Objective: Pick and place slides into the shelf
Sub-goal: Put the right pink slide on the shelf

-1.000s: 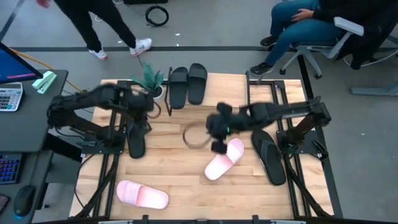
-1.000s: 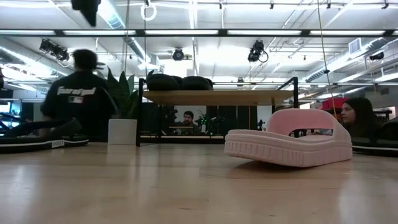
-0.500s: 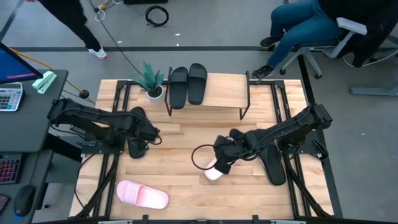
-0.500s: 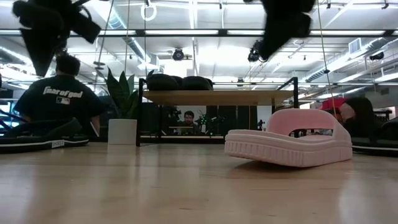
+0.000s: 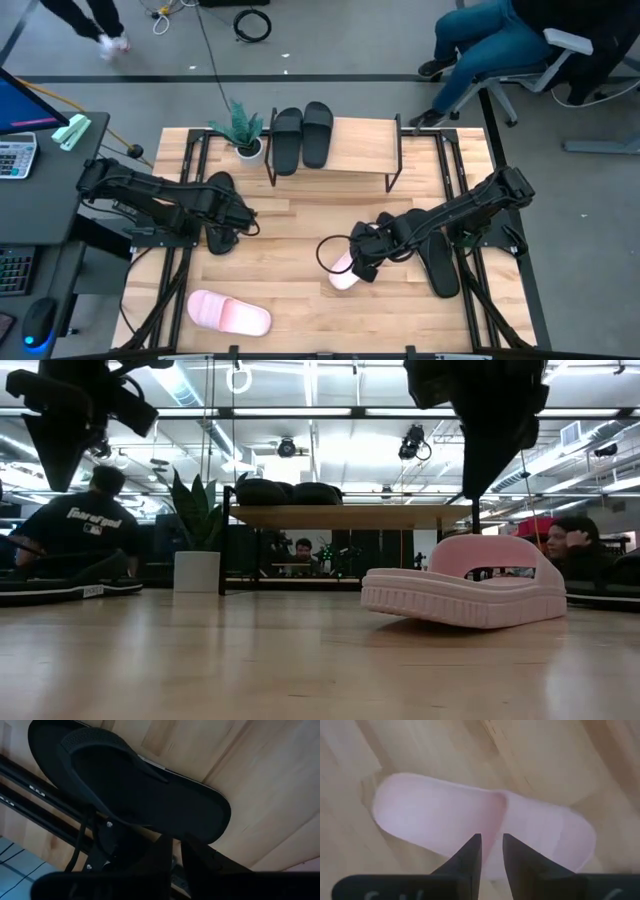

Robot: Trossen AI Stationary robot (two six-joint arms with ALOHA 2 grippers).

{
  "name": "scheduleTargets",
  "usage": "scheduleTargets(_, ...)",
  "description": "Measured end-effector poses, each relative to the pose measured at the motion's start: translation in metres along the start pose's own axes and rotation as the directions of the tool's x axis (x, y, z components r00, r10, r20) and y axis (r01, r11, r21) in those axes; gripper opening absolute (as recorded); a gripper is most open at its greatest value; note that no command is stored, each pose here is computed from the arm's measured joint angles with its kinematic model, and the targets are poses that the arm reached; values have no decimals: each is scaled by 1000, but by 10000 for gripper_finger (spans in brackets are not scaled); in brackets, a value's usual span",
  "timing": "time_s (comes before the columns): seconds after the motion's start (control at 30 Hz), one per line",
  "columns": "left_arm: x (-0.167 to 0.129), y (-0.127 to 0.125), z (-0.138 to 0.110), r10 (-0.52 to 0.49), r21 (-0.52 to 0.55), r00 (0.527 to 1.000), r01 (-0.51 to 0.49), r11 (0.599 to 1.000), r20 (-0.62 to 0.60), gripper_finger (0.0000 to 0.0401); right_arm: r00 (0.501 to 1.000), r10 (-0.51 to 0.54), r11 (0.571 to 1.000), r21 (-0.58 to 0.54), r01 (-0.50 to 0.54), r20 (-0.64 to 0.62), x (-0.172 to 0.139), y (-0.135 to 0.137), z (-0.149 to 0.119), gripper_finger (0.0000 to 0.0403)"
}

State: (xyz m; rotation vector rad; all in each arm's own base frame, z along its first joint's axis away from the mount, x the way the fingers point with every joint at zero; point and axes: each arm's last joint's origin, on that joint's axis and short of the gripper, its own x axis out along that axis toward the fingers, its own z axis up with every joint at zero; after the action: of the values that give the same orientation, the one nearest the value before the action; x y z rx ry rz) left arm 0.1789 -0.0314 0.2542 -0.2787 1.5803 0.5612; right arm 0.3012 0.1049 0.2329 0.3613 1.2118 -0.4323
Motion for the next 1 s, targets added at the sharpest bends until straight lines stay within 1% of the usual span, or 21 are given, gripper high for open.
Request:
scheduleTargets(0.1, 0, 0, 0, -3, -1, 1000, 3, 1000, 3, 47, 999, -32, 985, -169, 36, 30, 1, -2, 1, 84)
scheduleTargets(0.13, 0, 0, 0, -4, 0, 1000, 4, 1000, 4, 48, 998, -41, 977, -208, 49, 45, 1, -3, 2, 84)
scheduleTargets(0.23, 0, -1, 1, -13, -3, 1000, 13, 1000, 15, 51, 997, -24, 965, -261, 42, 69, 1, -1, 5, 84)
scheduleTargets(0.37, 0, -3, 3, -26, -5, 999, 26, 1000, 29, 52, 994, 29, 924, -383, 15, 107, 1, 0, 13, 84)
scheduleTargets(0.4, 0, -3, 3, -28, -5, 999, 28, 1000, 31, 52, 992, 48, 922, -387, -1, 114, 2, 1, 15, 84)
scheduleTargets(0.43, 0, -3, 3, -30, -6, 999, 31, 1000, 34, 52, 991, 64, 928, -373, -14, 120, 2, 1, 18, 84)
scheduleTargets(0.5, 0, -3, 4, -35, -6, 999, 35, 999, 38, 52, 989, 69, 954, -297, -26, 133, 2, 1, 20, 84)
scheduleTargets(0.57, 0, -3, 4, -35, -6, 999, 35, 999, 39, 53, 990, 59, 973, -230, -28, 130, 2, 0, 20, 84)
scheduleTargets(0.7, 0, -4, 4, -37, -7, 998, 38, 999, 42, 51, 993, 52, 978, -205, -30, 104, 0, 5, 10, 84)
scheduleTargets(0.8, 0, -4, 5, -32, 14, 997, 31, 999, 65, 51, 993, 62, 989, -142, -47, 100, -2, 12, 2, 89)
scheduleTargets(0.87, -1, -5, 7, -33, 39, 995, 29, 999, 94, 53, 992, 55, 992, -120, -41, 117, -3, 16, -3, 94)
scheduleTargets(1.0, -1, -9, 12, -65, 81, 988, 54, 995, 139, 50, 988, 38, 996, -89, -25, 151, -6, 22, -10, 101)
